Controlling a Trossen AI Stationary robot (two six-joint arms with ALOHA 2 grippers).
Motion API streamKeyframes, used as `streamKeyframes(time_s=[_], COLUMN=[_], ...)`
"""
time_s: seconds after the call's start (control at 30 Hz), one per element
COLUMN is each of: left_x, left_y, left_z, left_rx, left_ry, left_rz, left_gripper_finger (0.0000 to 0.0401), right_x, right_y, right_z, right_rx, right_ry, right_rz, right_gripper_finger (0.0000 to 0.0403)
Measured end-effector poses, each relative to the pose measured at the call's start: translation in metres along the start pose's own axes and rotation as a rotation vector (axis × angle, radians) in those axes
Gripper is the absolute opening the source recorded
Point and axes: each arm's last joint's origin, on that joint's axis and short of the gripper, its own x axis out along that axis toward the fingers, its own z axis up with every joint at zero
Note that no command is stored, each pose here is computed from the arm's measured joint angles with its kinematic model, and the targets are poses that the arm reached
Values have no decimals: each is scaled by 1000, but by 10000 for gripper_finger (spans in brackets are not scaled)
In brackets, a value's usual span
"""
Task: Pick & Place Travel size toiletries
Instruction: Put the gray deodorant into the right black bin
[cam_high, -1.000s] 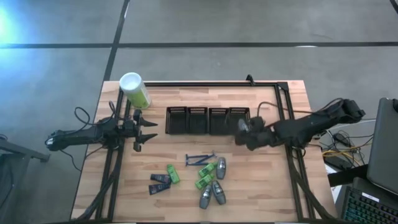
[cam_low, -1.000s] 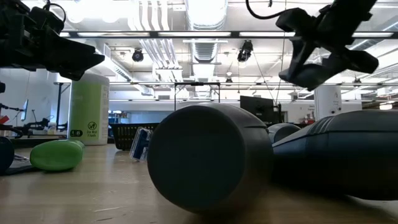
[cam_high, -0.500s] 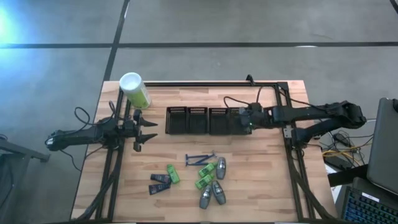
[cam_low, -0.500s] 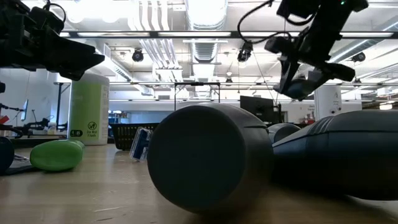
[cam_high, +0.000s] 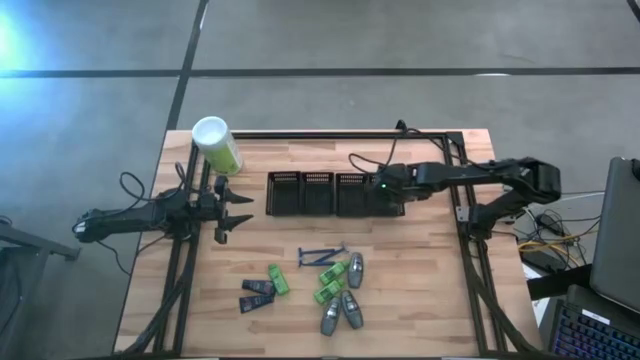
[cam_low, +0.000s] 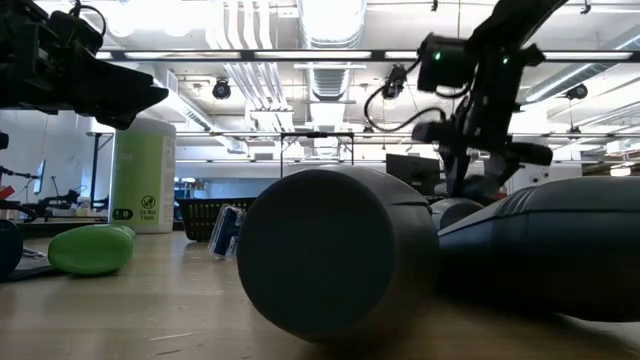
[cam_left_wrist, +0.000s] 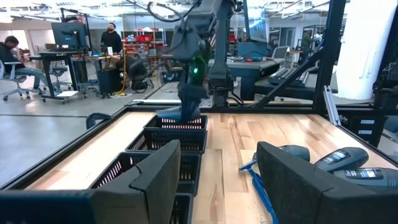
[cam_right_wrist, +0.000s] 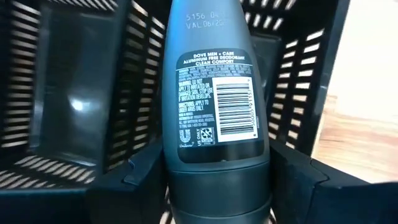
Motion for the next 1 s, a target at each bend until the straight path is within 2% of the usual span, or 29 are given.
streamKeyframes(time_s=[0.23,0.63,1.0], left_x=[0,0,0], left_y=[0,0,0], left_z=[0,0,0], left_rx=[0,0,0], left_ry=[0,0,0], left_rz=[0,0,0], left_gripper_finger=[218,218,218], right_x=[14,14,14], right_y=[7,7,8], right_z=[1,2,0], right_rx=[1,8,-3], right_ry=[12,-18,8], right_rz=[15,8,15], right_gripper_finger=[216,240,280])
